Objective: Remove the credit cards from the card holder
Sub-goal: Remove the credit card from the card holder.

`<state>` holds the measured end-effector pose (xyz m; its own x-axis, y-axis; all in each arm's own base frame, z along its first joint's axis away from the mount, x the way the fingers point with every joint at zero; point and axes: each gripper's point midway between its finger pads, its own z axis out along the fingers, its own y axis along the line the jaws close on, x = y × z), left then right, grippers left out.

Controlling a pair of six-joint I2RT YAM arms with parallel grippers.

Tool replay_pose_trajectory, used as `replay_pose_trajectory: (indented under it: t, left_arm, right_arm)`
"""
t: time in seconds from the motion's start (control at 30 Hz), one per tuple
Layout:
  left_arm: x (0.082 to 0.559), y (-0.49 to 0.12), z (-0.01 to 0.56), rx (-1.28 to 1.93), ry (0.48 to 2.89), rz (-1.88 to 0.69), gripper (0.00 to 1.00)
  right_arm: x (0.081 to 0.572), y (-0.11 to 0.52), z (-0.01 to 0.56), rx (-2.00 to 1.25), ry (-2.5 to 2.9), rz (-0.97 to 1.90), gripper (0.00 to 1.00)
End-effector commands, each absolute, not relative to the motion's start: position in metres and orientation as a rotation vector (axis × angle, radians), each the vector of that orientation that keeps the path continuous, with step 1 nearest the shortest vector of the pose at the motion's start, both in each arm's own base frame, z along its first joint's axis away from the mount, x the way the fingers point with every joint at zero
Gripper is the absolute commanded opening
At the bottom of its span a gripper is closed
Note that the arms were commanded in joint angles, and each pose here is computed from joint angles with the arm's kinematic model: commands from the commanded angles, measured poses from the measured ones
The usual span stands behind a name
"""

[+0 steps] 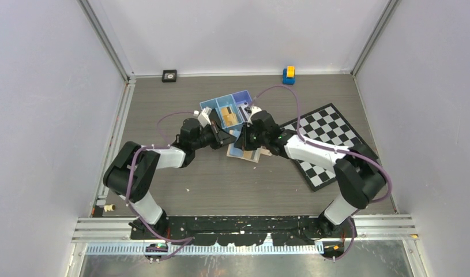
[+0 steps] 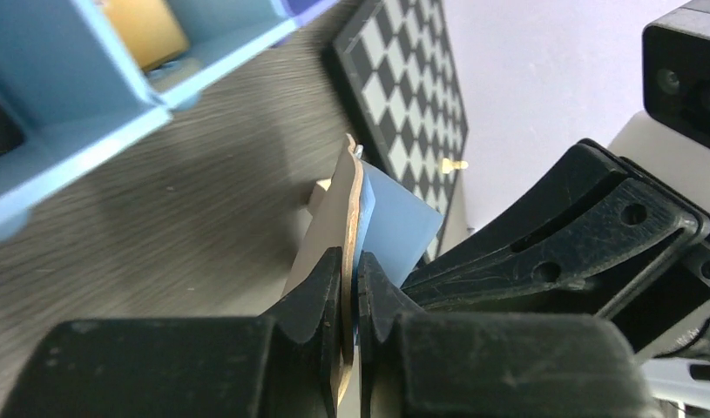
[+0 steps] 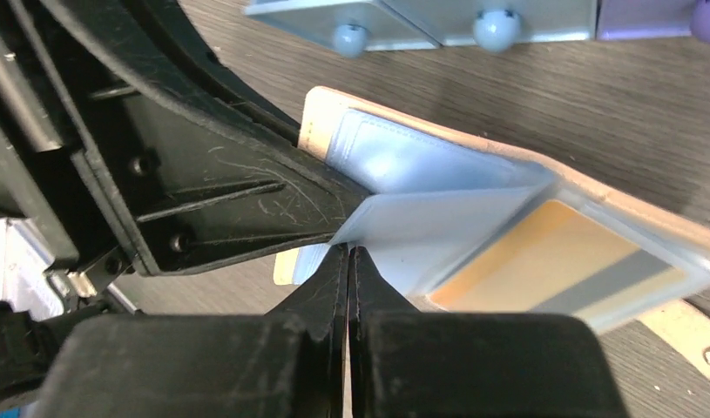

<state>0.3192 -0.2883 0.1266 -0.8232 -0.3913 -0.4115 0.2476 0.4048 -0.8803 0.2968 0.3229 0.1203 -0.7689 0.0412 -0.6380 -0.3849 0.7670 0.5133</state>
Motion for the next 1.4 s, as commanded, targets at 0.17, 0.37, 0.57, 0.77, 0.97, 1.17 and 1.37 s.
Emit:
replay_pose_trajectory:
  t: [0.17,0.37,0.57,0.77,0.97,1.17,1.37]
  left_arm:
    - [0.335,-0.294,0.119,-0.062,2.125,-1.386,0.02]
    - [0.337,-0.295,0.105,-0.074,2.176,-1.376,0.04]
    - [0.333,-0.3,0.092,-0.071,2.258,-1.405,0.27]
    - [0.331,-0.301,0.09,-0.061,2.276,-1.409,0.48]
    - [0.329,-0.298,0.093,-0.037,2.276,-1.382,0.56]
    - [0.333,-0.293,0.08,-0.055,2.347,-1.294,0.44]
    - [0.333,-0.283,0.068,-0.067,2.426,-1.145,0.43]
  right_arm:
    - [0.324,0.302,0.078,-0.075,2.445,0.702,0.01]
    - [0.33,0.301,0.064,-0.048,2.474,0.716,0.01]
    - [0.33,0.31,0.071,-0.062,2.439,0.802,0.01]
    - [0.331,0.314,0.077,-0.074,2.404,0.856,0.01]
    - [0.335,0.312,0.068,-0.043,2.43,0.888,0.01]
    - [0.335,0.309,0.074,-0.008,2.413,0.895,0.0]
    - [0.338,0.298,0.071,0.018,2.422,0.818,0.01]
